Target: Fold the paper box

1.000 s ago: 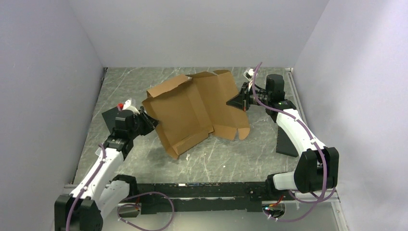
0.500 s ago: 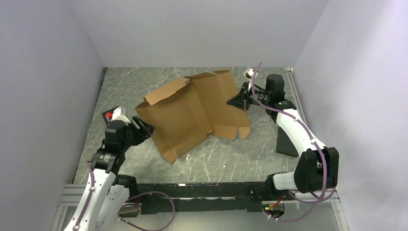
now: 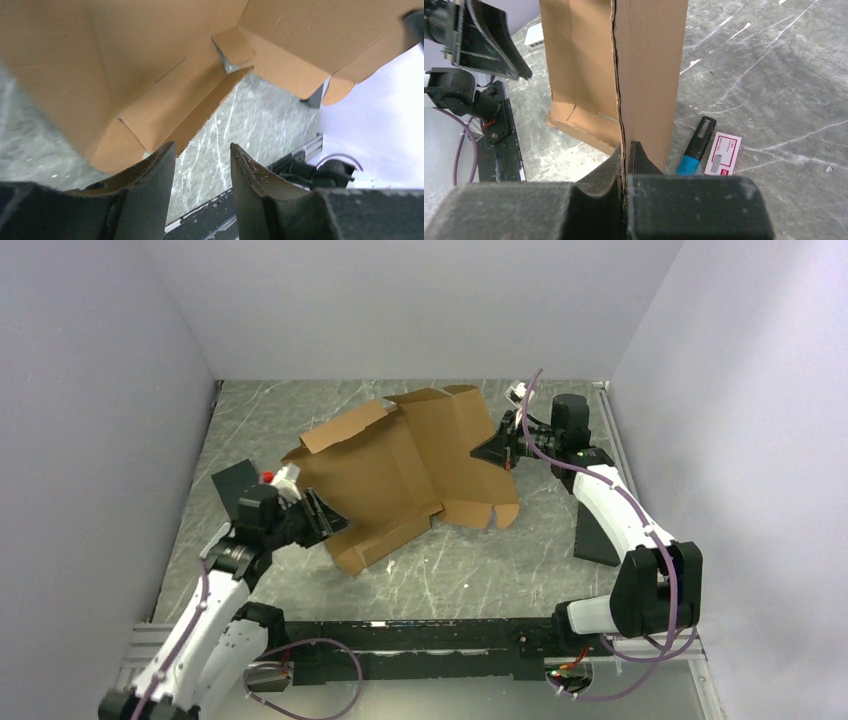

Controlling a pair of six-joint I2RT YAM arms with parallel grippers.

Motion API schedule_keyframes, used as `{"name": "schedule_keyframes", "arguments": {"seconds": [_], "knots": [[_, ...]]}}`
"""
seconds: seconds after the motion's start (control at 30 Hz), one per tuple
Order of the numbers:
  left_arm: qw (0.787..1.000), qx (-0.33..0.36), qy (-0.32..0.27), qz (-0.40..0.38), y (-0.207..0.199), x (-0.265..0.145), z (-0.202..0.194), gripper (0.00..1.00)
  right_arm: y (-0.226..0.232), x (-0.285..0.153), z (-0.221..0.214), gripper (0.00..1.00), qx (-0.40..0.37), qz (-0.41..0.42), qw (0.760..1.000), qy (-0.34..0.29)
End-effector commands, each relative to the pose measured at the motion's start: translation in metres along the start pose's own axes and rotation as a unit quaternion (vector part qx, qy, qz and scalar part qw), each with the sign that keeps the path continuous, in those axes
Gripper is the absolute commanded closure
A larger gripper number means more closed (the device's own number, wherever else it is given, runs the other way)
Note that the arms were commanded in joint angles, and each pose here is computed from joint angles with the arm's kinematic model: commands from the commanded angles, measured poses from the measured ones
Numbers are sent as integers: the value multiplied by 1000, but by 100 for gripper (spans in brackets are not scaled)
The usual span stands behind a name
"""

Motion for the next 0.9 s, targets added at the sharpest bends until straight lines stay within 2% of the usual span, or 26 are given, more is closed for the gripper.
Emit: {"name": "schedule_keyframes", "arguments": {"seconds": [0.0, 0.13, 0.2, 0.37, 0.6, 0.87], "knots": [[998, 45, 29, -42, -15, 34, 0, 51, 0, 2, 2, 100, -3, 11, 1000, -6], [994, 71, 78, -8, -15, 73, -10, 51, 0, 2, 2, 100, -5, 12, 1000, -6], [993, 79, 83, 6, -11, 86, -13, 52, 1, 1, 2, 100, -5, 13, 1000, -6], [987, 91, 129, -13, -12, 109, -27, 60, 0, 2, 2, 100, -4, 14, 1000, -6], [970, 112, 198, -80, -22, 121, -59, 63, 0, 2, 2, 100, -4, 15, 1000, -5], [959, 110, 258, -33, -4, 127, -87, 63, 0, 2, 1, 100, -5, 14, 1000, -5]]}}
Point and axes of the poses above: each gripper's point midway between its finger pads, its own x axis out along the fingers, its own y axis along the line the jaws close on, z = x × y, the point moved 10 cm from there along -x, back along the fingers, and after that the axes turned 2 degrees about x, right-handed, at the moved point
